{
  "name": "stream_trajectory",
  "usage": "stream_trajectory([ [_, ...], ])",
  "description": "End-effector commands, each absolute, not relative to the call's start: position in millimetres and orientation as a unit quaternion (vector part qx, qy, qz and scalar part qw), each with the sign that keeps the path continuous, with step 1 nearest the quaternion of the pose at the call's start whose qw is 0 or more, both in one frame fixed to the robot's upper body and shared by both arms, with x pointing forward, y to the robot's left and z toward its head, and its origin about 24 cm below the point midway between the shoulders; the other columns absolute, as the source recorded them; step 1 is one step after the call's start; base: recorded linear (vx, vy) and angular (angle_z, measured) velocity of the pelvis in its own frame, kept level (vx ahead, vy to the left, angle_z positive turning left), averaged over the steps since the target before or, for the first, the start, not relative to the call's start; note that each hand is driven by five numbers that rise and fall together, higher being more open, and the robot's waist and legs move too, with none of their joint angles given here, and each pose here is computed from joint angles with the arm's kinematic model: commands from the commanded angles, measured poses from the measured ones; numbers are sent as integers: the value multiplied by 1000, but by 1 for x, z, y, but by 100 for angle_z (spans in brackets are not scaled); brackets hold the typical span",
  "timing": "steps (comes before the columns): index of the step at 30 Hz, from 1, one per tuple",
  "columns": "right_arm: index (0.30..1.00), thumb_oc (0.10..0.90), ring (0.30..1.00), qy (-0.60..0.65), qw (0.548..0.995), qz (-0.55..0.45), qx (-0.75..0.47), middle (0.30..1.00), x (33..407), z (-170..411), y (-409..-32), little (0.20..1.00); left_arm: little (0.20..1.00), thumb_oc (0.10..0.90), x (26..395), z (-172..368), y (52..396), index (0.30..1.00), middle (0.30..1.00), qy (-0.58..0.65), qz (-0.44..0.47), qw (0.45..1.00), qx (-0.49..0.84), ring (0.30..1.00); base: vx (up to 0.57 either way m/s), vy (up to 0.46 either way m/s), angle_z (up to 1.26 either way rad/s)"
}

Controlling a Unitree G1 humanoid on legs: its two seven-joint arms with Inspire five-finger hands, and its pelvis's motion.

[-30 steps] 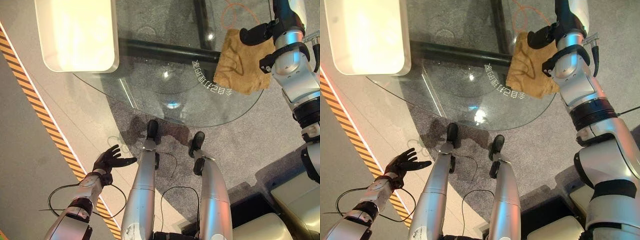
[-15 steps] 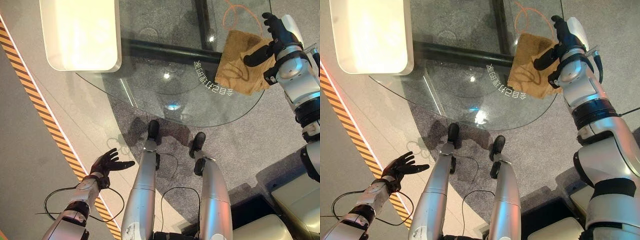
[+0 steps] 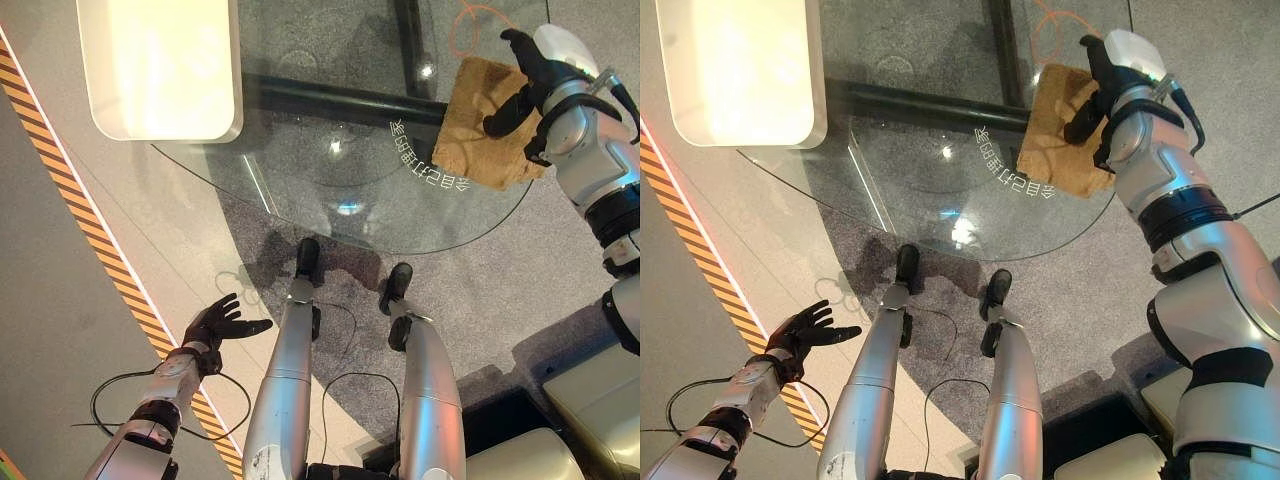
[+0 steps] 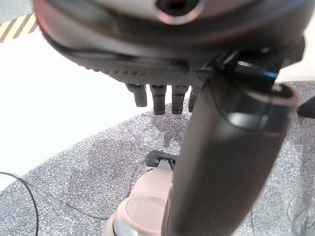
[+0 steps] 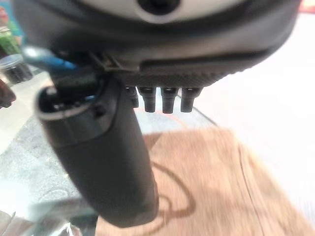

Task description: Wipe the table with a cloth and put it in the basket.

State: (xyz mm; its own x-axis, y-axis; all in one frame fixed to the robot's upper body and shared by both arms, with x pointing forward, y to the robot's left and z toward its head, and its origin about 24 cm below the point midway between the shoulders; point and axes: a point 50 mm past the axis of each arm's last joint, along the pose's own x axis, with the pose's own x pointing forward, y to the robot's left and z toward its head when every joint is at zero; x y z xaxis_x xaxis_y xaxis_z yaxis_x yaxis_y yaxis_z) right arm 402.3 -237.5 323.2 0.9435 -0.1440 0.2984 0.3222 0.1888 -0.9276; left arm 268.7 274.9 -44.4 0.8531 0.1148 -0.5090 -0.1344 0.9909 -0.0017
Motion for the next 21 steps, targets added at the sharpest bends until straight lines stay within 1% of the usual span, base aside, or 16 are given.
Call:
stream_trajectory([
  [1,900,800,900,-113,715,-212,-657,900,382,378,-249,900,900,800,240,-60,293,900,900,305,79,949,6,900,0,0,0],
  [6,900,800,900,-94,710,-194,-671,900,384,376,-245,900,900,800,239,-61,292,900,900,307,77,949,6,900,0,0,0],
  [11,900,800,900,-72,722,-174,-665,900,387,366,-247,900,900,800,239,-60,293,900,900,308,74,948,7,900,0,0,0],
  [14,900,800,900,-59,729,-173,-659,900,387,363,-251,900,900,800,239,-61,292,900,900,309,73,948,8,900,0,0,0],
  [21,900,800,900,-30,726,-185,-661,900,387,358,-265,900,900,800,236,-63,291,900,900,310,69,948,7,900,0,0,0],
])
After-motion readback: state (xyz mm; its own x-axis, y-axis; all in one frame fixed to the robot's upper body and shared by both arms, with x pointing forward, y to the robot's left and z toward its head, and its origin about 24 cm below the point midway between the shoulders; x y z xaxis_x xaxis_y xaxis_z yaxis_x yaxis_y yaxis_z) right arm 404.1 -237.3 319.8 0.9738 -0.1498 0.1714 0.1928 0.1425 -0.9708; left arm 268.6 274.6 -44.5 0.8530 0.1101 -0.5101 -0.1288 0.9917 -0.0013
